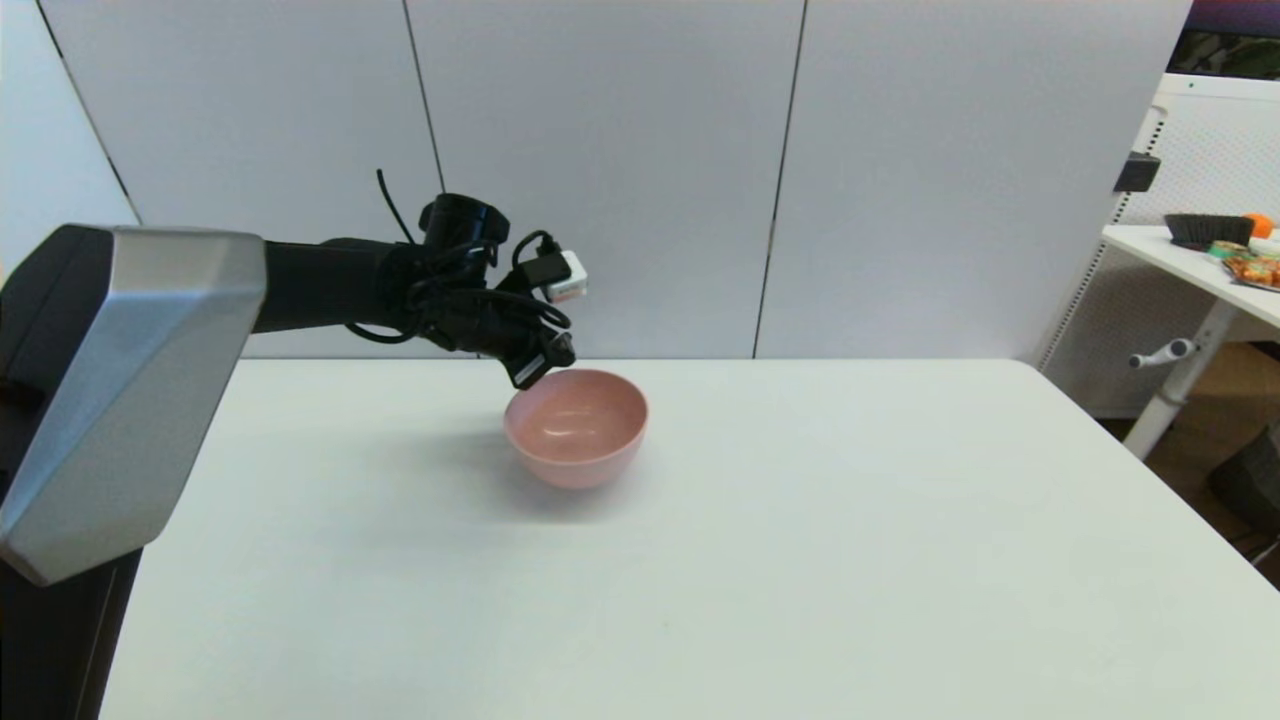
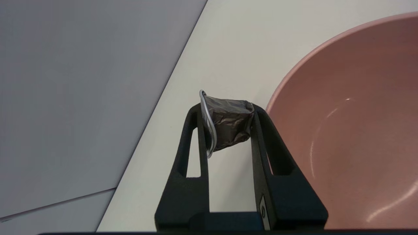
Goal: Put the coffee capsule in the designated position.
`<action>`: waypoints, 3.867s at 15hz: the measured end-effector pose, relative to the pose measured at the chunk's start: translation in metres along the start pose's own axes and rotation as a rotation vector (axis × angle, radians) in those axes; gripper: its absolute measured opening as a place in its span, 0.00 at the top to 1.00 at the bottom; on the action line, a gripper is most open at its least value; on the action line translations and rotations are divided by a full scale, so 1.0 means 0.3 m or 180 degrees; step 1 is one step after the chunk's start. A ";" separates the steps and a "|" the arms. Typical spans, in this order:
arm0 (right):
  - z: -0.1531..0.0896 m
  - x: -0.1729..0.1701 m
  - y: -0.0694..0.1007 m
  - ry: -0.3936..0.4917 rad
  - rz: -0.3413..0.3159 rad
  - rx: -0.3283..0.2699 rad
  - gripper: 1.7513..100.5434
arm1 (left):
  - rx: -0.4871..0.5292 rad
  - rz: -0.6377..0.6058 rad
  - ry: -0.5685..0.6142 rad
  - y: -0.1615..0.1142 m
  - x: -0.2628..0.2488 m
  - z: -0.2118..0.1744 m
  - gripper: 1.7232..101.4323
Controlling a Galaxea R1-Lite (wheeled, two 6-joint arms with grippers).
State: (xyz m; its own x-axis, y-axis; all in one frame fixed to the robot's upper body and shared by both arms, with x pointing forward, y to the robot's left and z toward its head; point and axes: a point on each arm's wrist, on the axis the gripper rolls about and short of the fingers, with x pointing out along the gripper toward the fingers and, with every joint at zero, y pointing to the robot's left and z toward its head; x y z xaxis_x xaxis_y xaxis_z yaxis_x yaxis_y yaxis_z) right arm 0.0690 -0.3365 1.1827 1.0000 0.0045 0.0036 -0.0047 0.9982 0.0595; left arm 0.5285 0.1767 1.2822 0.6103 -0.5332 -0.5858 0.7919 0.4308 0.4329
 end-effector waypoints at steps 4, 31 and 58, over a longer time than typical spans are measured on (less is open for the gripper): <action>0.000 0.000 0.000 -0.0001 0.0000 0.0000 0.03 | 0.0005 0.0026 -0.0012 0.002 0.013 -0.005 0.79; 0.000 0.000 0.000 -0.0001 0.0001 0.0000 0.03 | -0.1060 0.2596 -0.0433 -0.195 -1.171 0.156 0.06; 0.000 0.000 0.000 0.0000 0.0001 0.0000 0.03 | -0.2092 0.2879 -0.1699 -1.113 -1.053 -0.603 0.04</action>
State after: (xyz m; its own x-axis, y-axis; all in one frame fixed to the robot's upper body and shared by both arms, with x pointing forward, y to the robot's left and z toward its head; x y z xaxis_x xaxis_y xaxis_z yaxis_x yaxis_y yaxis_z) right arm 0.0690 -0.3365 1.1827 1.0000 0.0049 0.0036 -0.0051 0.9982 0.0595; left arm 0.0675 0.3331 1.1988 0.9864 -0.0177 0.1635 0.0145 0.9997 0.0203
